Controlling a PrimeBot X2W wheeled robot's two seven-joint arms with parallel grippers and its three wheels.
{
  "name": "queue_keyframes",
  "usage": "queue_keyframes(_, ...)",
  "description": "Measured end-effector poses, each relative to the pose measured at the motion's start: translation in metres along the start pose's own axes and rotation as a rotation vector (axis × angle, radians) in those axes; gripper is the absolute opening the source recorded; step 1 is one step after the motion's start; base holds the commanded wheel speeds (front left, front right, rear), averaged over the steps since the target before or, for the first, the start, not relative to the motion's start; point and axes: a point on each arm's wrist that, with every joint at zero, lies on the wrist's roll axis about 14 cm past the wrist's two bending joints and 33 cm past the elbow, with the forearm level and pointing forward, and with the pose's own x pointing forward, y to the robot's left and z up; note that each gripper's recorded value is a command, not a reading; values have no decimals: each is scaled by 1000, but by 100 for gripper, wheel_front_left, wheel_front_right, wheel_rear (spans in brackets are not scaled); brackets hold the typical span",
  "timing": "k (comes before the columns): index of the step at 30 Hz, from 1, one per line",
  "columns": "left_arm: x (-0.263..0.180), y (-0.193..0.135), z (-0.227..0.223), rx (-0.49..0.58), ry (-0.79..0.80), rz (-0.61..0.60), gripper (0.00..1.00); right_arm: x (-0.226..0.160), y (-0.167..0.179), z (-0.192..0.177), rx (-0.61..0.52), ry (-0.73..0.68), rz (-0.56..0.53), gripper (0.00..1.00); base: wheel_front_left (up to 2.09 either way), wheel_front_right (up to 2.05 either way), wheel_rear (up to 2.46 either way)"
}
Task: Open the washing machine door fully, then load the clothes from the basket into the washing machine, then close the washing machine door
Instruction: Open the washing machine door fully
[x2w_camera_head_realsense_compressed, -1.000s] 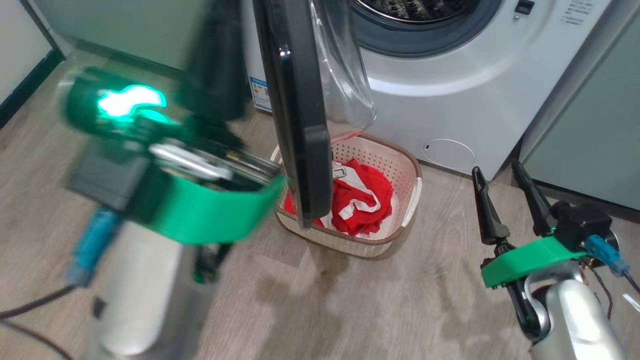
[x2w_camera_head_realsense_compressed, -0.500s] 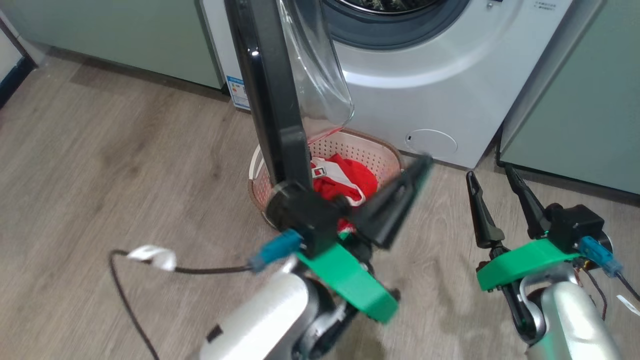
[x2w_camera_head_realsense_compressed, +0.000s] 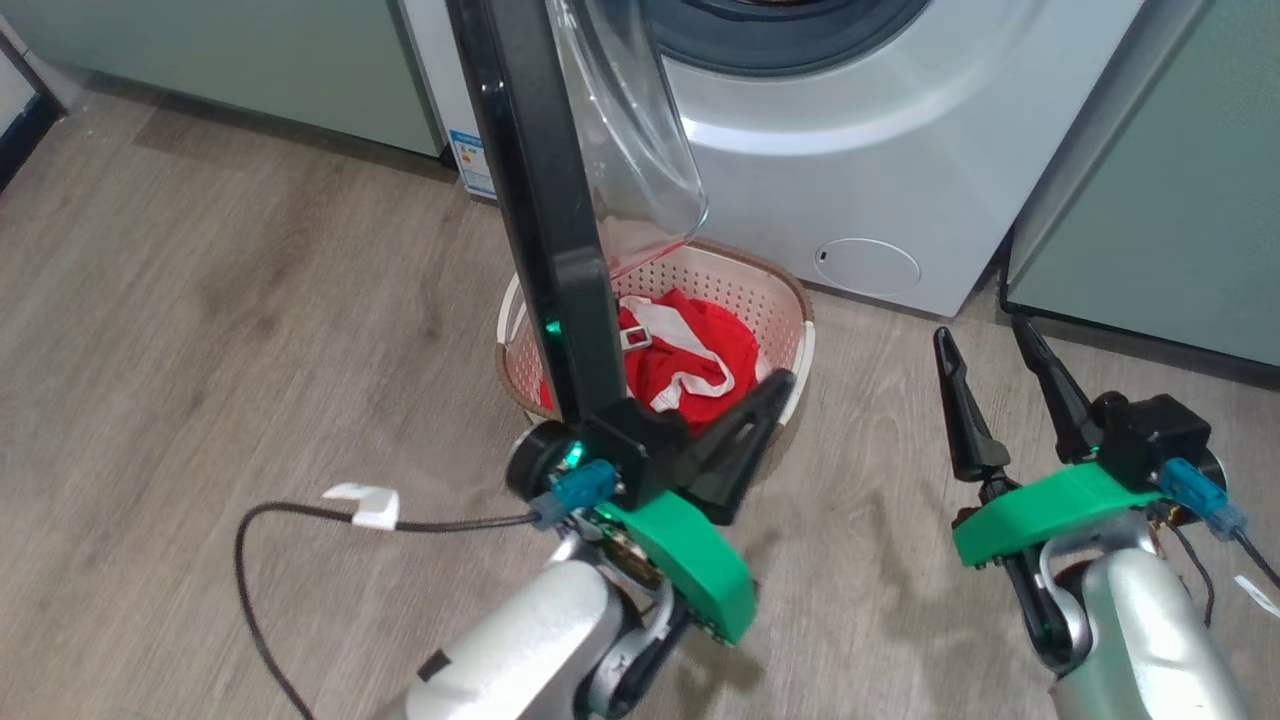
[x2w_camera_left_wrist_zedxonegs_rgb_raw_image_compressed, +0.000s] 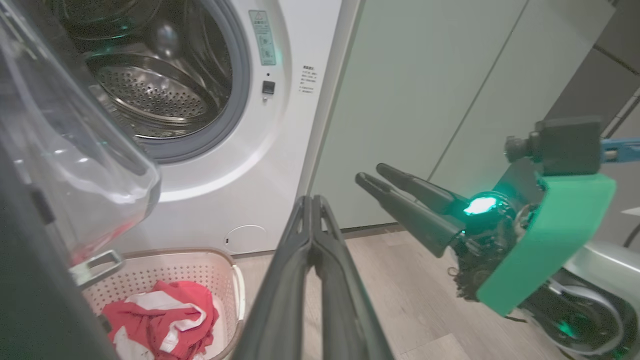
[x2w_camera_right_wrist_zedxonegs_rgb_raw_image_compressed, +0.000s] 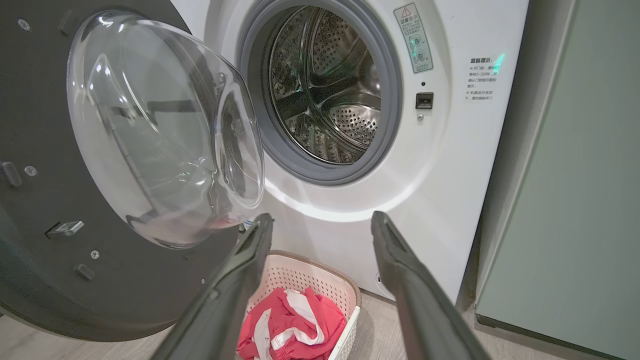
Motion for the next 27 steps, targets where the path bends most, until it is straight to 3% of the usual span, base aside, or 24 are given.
queue_keyframes(14,-14,73,2,60,-6,215,0,2,0,-4,6,8,-2,100,0,0,0)
queue_keyframes(27,-24,91,9,45,-31,282,0,7,6,-5,9,8,16,100,0,0,0)
